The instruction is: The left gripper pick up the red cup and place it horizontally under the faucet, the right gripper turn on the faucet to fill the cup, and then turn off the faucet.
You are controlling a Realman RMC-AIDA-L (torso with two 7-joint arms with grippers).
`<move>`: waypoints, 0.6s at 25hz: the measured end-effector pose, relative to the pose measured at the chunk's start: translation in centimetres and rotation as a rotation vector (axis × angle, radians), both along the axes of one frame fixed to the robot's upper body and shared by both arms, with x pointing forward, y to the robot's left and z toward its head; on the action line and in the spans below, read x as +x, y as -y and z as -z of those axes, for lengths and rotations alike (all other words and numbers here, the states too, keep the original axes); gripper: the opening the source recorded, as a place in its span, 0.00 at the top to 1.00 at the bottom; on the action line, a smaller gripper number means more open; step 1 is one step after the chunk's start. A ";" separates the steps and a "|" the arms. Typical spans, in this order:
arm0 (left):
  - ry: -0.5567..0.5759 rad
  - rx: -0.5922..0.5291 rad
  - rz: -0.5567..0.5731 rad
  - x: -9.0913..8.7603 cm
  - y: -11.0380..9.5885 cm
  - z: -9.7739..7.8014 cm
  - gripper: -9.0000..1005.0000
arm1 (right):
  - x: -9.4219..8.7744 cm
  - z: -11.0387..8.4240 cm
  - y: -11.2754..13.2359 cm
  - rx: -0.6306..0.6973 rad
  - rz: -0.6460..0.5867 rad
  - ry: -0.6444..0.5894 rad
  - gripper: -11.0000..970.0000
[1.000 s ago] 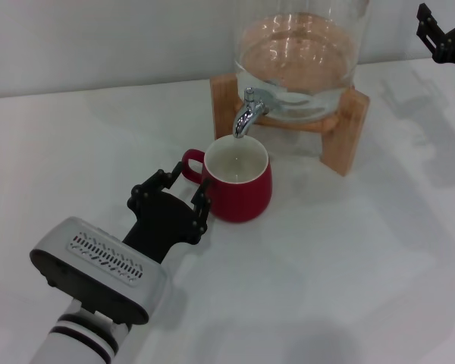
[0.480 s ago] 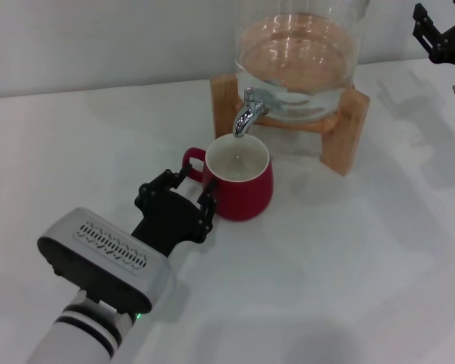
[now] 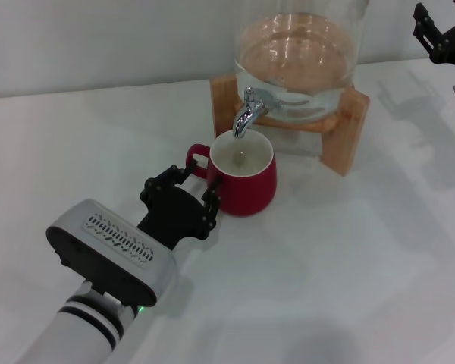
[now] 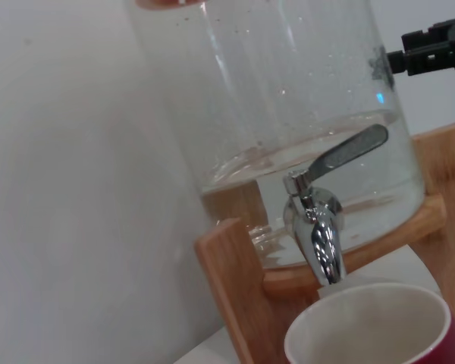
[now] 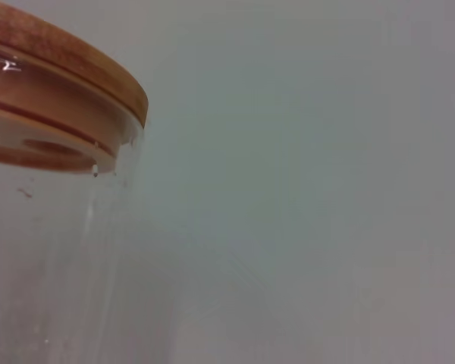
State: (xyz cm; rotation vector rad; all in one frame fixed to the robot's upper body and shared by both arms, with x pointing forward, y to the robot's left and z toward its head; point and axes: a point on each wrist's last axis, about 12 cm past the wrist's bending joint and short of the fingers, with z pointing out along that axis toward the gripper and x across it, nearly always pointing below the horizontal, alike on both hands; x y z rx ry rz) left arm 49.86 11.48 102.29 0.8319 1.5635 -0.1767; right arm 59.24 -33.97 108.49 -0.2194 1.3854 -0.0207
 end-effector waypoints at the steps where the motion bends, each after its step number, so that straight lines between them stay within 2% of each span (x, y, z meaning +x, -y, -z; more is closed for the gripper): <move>1: 0.004 0.006 -0.001 -0.1 0.0 0.0 0.60 | 0.1 0.0 0.0 -0.001 0.002 -0.005 0.30; 8: 0.031 0.040 -0.027 -0.8 -0.6 0.4 0.60 | 0.5 -0.1 0.0 -0.013 0.010 -0.015 0.30; 15: 0.119 0.080 -0.162 -1.7 -2.8 0.5 0.60 | 1.2 -0.3 -0.3 -0.017 0.016 -0.028 0.30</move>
